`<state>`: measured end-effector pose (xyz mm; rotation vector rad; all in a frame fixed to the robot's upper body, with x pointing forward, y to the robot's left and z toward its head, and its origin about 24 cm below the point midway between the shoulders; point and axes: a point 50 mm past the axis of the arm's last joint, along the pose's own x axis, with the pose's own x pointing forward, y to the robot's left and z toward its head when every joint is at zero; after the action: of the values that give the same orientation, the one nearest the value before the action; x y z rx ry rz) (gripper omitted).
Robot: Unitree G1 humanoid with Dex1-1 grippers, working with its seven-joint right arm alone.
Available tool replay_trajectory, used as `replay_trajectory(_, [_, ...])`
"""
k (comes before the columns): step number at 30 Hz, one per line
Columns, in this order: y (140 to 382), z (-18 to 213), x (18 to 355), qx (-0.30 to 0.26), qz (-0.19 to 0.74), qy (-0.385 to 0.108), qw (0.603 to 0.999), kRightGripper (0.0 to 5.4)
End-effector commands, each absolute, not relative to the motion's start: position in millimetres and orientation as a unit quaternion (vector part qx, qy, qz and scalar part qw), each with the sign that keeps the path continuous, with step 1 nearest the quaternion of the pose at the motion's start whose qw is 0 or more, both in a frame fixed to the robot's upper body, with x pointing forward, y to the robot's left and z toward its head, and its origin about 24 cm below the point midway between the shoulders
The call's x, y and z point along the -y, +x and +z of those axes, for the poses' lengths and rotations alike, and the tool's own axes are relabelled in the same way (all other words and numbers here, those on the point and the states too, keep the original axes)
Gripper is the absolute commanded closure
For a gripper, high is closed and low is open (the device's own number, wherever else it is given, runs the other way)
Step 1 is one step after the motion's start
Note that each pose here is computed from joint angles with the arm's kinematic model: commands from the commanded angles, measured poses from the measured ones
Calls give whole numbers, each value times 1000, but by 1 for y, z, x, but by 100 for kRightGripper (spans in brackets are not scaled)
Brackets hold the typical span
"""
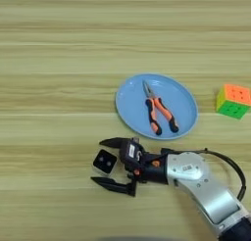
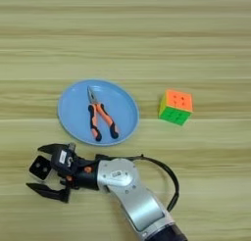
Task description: Move the objects on the table
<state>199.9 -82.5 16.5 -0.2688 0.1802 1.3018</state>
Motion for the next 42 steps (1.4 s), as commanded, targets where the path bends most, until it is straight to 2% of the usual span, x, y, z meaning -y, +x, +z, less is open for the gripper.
replay_trajectory(1, [214,36,81,-30,590,-144,794,177])
replay_trajectory(8, [218,37,82,-23,581,-147,800,265])
replay_trajectory(12, [220,39,84,-18,576,-148,804,292])
replay_trajectory(20, [226,46,86,-4,562,-149,813,293])
replay_trajectory(25, [236,61,90,24,539,-146,829,293])
replay_trajectory(34, [275,91,107,70,432,-136,889,293])
replay_trajectory(42, [302,93,125,54,335,-133,931,293])
